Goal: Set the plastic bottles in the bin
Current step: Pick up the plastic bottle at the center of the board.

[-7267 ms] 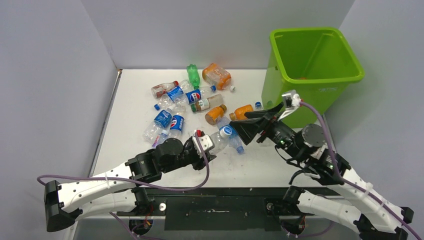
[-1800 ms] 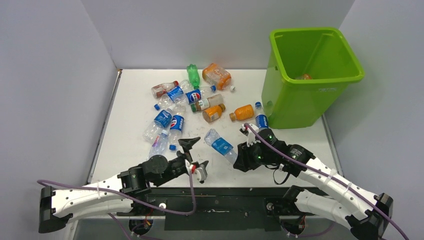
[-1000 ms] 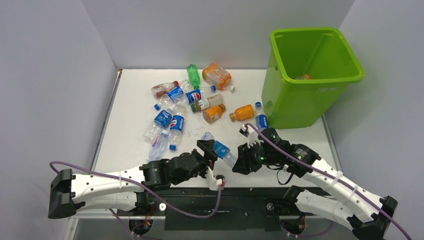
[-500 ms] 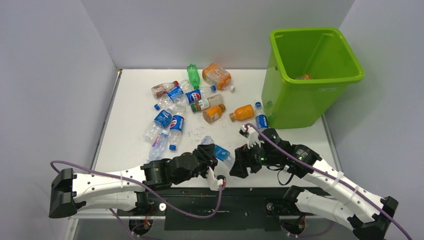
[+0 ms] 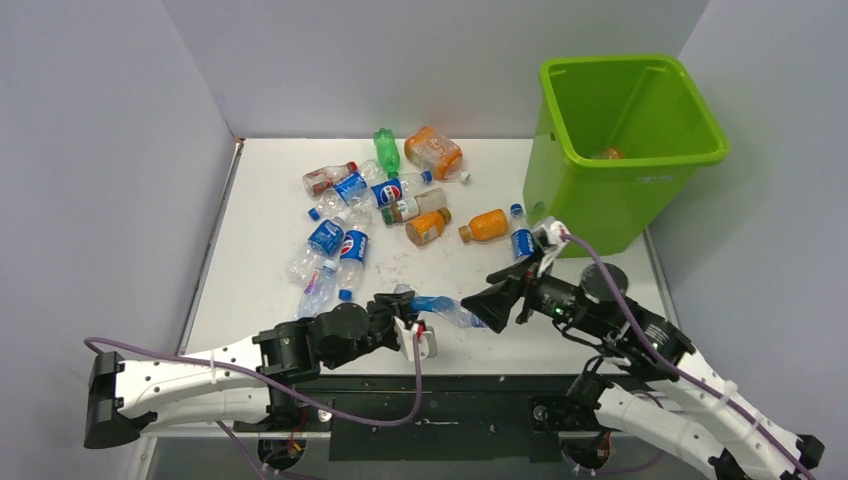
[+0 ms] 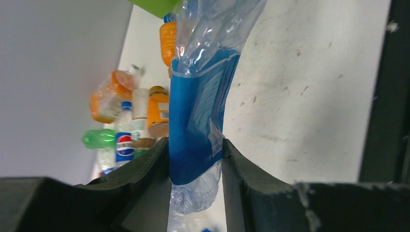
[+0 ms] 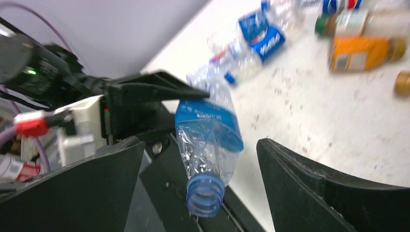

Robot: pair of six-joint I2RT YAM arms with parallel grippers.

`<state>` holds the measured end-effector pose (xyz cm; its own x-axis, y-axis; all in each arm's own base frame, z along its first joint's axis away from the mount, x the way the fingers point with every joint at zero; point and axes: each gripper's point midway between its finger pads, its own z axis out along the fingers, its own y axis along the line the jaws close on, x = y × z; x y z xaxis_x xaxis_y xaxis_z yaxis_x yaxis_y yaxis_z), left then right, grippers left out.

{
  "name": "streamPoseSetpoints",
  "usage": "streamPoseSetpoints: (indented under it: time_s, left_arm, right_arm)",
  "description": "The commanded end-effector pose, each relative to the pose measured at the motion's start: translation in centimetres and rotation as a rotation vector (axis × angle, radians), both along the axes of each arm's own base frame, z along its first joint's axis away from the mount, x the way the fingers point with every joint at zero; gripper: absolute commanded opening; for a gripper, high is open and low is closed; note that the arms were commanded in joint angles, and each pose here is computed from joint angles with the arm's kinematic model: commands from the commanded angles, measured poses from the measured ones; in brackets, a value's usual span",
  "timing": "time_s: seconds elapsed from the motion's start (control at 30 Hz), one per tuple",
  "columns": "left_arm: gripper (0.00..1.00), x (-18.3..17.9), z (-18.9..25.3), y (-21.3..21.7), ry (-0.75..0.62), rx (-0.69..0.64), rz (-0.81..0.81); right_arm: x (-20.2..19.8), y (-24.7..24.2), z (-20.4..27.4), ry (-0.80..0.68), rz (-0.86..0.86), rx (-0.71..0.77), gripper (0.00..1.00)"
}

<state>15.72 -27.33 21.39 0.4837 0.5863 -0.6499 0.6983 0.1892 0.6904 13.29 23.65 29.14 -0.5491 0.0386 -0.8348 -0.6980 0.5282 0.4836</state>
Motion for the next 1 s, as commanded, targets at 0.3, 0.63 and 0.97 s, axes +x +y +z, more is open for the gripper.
streamPoseSetpoints:
  time_s: [0.3, 0.63, 0.97]
  left_arm:
    - [0.00, 0.5, 6.9, 0.1, 0.715, -0.737, 0.123]
    - [0.00, 1.1, 6.5, -0.4, 0.787, -0.748, 0.101]
    - [0.00, 1.1, 6.5, -0.3, 0.780, -0.751, 0.101]
  right_arm:
    - [4.1, -1.5, 9.1, -0.291, -0.251, 0.383, 0.90]
    - [5.4, 2.1, 9.8, -0.301, -0.181, 0.473, 0.90]
    - [7.4, 4.7, 9.2, -0.295, -0.207, 0.377, 0.91]
